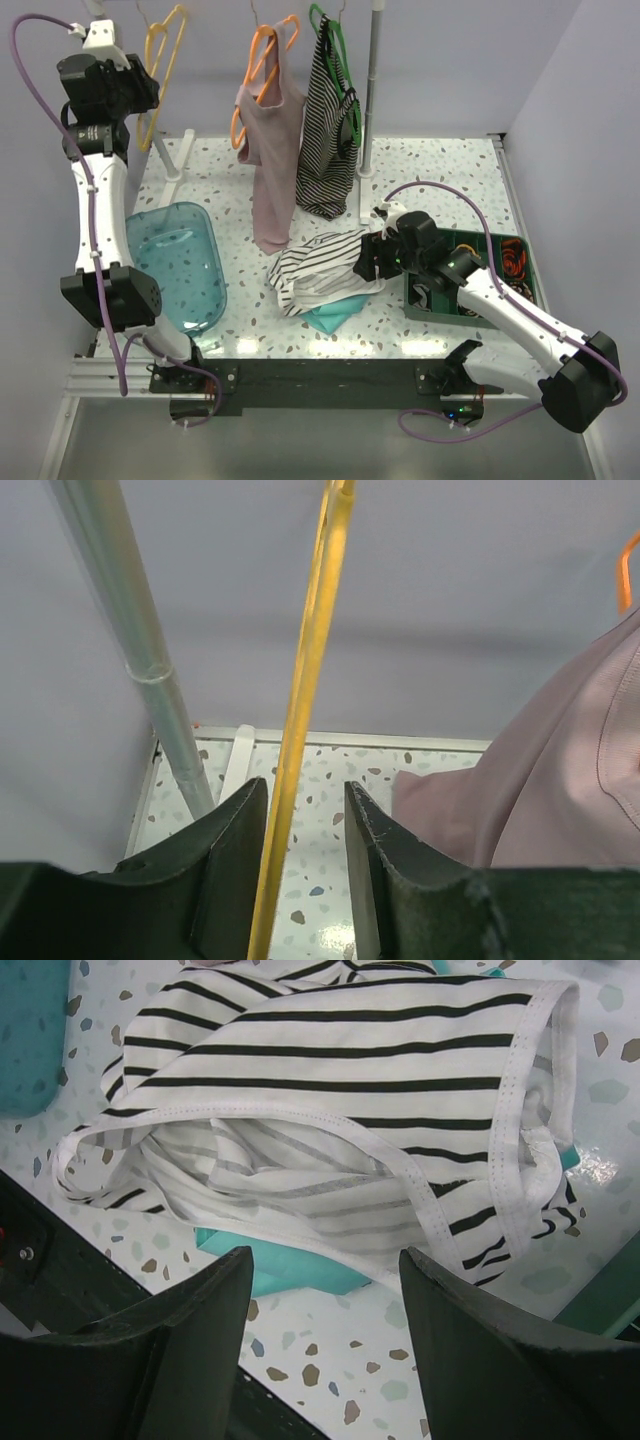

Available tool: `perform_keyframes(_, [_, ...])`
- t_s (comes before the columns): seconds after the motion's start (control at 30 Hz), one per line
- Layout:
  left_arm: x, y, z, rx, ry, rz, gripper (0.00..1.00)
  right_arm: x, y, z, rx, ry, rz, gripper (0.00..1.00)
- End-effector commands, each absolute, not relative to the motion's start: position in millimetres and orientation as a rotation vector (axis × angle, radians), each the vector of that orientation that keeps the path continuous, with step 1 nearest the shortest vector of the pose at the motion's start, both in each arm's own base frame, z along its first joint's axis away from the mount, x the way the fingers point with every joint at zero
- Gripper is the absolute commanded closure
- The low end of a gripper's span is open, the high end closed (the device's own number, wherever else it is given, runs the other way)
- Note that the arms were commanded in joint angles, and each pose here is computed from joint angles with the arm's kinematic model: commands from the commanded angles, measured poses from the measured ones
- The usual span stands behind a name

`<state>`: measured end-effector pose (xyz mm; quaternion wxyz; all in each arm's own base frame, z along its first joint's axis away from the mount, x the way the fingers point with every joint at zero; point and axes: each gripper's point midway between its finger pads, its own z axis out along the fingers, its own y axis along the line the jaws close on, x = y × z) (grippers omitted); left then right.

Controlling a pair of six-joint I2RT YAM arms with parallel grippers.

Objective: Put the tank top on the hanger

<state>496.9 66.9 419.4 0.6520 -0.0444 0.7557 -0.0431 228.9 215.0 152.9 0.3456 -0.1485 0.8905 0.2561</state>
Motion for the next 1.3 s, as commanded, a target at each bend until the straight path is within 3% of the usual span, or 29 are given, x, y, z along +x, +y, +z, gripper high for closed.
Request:
perform_keyframes(0.0, [498.0,63.9,437.8,-0.076,1.677,-0.032,0.60,233.0,217.7,157.8,-0.400,2.282,0.667,0.36])
perform_keyframes(0.37, [504.1,64.4,437.3,-0.077,1.672,-0.015,0.75,233.2,217.5,158.2,-0.399,2.280,0.664,0.36])
perform_keyframes(0.57, [503.6,63.5,445.0,-0.080,1.643,-0.014,0.99,233.9,216.6,159.7,-0.395,2.276,0.658,0.36])
perform_keyframes(0.83, [490.0,59.8,488.2,-0.055,1.523,-0.007,1.00,238.7,211.9,165.0,-0.373,2.254,0.624,0.35])
perform_keyframes(1.27, [473.8,50.0,500.8,-0.018,1.483,-0.028,1.00,241.1,211.4,171.2,-0.356,2.233,0.625,0.34])
